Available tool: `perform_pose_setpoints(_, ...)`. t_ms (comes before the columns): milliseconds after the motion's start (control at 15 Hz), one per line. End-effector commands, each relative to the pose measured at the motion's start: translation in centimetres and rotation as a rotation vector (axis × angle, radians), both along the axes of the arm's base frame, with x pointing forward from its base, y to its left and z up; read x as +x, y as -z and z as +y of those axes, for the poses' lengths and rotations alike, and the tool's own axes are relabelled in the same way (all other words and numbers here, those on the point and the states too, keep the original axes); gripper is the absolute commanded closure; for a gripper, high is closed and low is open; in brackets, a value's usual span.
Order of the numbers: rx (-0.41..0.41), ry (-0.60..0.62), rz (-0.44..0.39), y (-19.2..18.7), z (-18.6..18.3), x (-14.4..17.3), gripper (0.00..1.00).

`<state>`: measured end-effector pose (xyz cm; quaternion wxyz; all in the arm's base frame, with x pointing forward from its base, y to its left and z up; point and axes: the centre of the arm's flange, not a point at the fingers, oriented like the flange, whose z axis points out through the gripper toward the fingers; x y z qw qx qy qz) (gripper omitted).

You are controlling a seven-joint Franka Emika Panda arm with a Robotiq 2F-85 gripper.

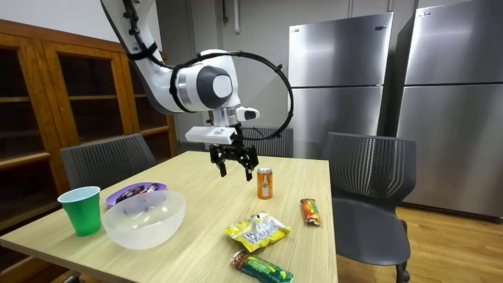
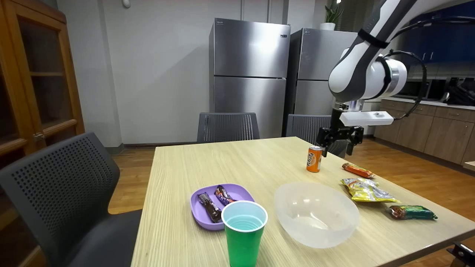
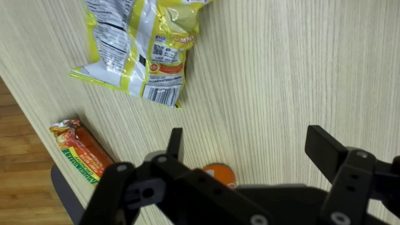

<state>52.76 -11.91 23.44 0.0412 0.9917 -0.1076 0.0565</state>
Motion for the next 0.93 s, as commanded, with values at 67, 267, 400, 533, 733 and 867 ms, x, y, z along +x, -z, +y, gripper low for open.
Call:
perform_pose_setpoints(67, 0.04, -0.098, 0.034, -0.8, -3.1, -2.6, 0.0)
perform_pose_setpoints(267, 0.033, -0.195, 0.023, -0.2, -5.3, -3.5, 0.0)
perform_pose_setpoints(400, 0.014, -0.266, 0.007, 0.2, -6.2, -4.4, 0.0)
perform_pose_setpoints(533, -0.002, -0.33, 0.003, 0.6, -6.8, -5.1, 0.0)
perform_pose_setpoints(733, -0.01, -0.307, 0.028, 1.2, -6.8, -4.3, 0.0)
perform_pose_setpoints(867, -0.01, -0.316, 0.028, 1.3, -6.8, -4.5, 0.0)
